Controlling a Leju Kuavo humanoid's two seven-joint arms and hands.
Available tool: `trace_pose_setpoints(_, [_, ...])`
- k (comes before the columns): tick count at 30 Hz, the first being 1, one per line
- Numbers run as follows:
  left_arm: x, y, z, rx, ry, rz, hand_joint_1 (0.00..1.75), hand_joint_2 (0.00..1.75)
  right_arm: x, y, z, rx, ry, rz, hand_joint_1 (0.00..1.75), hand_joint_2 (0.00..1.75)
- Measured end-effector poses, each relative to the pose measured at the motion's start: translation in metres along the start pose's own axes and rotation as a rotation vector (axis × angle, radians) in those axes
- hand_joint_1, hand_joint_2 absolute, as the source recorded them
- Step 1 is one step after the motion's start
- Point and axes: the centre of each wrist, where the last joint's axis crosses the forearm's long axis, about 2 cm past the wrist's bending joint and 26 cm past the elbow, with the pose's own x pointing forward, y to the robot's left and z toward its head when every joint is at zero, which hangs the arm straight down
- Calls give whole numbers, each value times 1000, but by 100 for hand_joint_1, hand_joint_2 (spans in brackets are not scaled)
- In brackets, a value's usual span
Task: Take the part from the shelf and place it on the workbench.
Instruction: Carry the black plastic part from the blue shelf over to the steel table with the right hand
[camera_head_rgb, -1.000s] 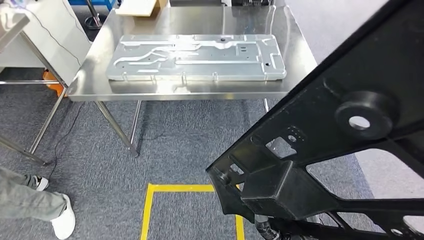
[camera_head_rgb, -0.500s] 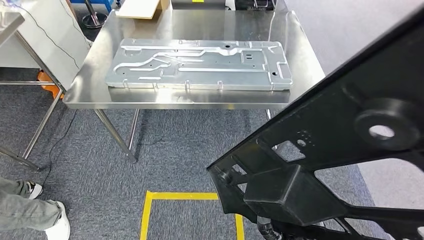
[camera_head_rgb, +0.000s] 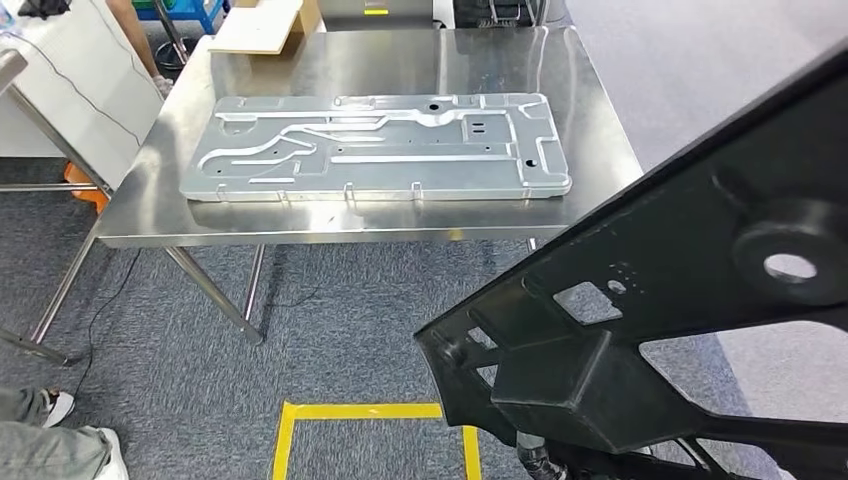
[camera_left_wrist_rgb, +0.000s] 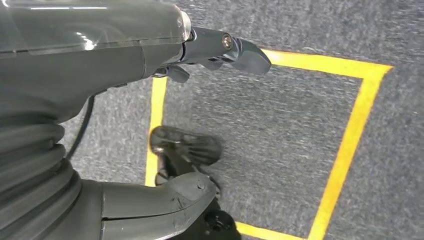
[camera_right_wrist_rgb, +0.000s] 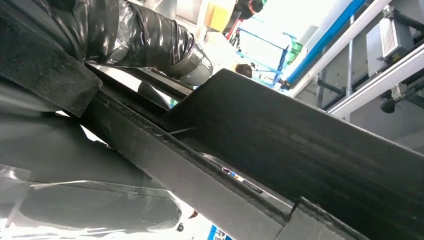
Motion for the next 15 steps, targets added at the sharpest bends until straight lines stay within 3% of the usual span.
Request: trace_pose_setpoints(15, [-1,-2,0,-8,0,1,0,175,-1,0,-1,3,1,7,175,175])
